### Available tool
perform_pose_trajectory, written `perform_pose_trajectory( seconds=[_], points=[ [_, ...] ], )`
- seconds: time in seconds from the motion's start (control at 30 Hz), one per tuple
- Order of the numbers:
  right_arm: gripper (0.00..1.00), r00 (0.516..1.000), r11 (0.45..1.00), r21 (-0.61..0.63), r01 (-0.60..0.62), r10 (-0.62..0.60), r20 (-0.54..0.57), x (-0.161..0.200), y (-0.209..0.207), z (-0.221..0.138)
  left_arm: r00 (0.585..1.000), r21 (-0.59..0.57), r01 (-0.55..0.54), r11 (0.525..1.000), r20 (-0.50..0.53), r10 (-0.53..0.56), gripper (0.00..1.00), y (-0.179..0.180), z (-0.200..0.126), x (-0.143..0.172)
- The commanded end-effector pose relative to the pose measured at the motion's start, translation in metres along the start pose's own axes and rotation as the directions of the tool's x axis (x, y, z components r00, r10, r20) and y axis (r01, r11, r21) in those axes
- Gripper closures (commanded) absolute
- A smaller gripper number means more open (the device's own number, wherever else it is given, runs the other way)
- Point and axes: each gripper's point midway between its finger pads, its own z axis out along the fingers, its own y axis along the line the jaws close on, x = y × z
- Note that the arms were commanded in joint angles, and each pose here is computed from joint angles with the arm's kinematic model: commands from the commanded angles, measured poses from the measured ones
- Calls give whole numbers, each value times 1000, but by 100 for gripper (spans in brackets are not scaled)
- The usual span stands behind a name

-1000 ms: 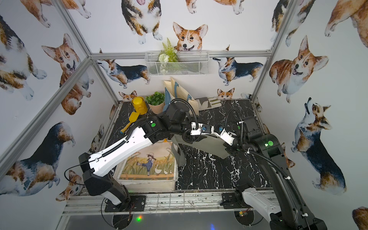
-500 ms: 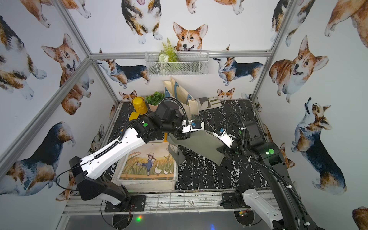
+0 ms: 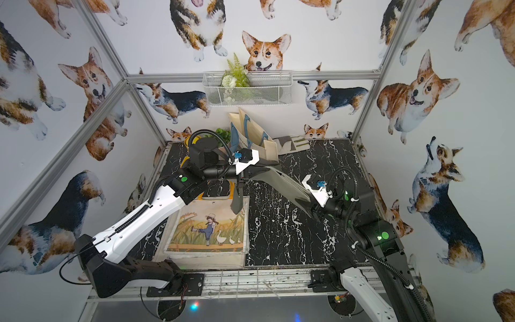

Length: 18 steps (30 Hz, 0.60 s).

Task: Put away the canvas bag
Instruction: Press the canvas bag.

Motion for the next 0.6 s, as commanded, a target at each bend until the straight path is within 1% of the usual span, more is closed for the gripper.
perform_pose_trajectory(
  seconds=[0.0, 0.03, 0.07, 0.1, 0.13, 0.17, 0.2, 0.23, 0.27, 0.3, 0.33, 0.37, 0.43, 0.57],
  points=[
    [65, 995, 998, 39, 59, -62, 84, -24, -7, -4, 996, -20, -53, 998, 70, 54, 100, 4, -9, -19],
    [74, 994, 997, 42, 66, -69, 84, -25, -8, -5, 997, -24, -55, 998, 55, 56, 100, 4, -10, -15],
    [86, 994, 997, 38, 72, -75, 83, -26, -7, -6, 997, -29, -60, 998, 38, 61, 100, 4, -11, -11],
    [94, 994, 997, 32, 76, -78, 82, -27, -6, -6, 998, -35, -58, 998, 23, 59, 100, 5, -11, -8],
    [100, 994, 997, 26, 77, -79, 78, -27, -6, -6, 999, -30, -53, 998, 8, 53, 100, 4, -11, -5],
    [100, 994, 997, 21, 77, -78, 71, -28, -5, -6, 999, -23, -44, 999, -6, 44, 100, 3, -11, -3],
    [100, 995, 997, 16, 75, -76, 60, -27, -6, -5, 999, -16, -31, 999, -15, 31, 96, 2, -9, -1],
    [100, 996, 997, 10, 74, -74, 41, -25, -6, -5, 999, -2, -22, 1000, -26, 22, 84, -2, -7, -1],
    [100, 997, 997, 1, 74, -74, 21, -23, -5, -4, 999, 10, -25, 1000, -37, 25, 64, -6, -3, -1],
    [100, 997, 997, -4, 74, -74, 0, -20, -6, -3, 998, 18, -36, 999, -47, 37, 49, -11, 0, -1],
    [100, 997, 997, -4, 75, -75, -24, -17, -7, -2, 997, 26, -55, 998, -57, 56, 39, -16, 4, -2],
    [100, 996, 997, -9, 75, -75, -47, -14, -8, 0, 995, 35, -74, 997, -66, 76, 34, -21, 7, -3],
    [100, 994, 997, -23, 73, -75, -75, -11, -7, 1, 991, 50, -98, 994, -85, 102, 28, -27, 13, -5],
    [100, 993, 997, -34, 71, -74, -92, -11, -8, 3, 983, 94, -138, 986, -111, 148, 25, -40, 25, -11]
  ],
)
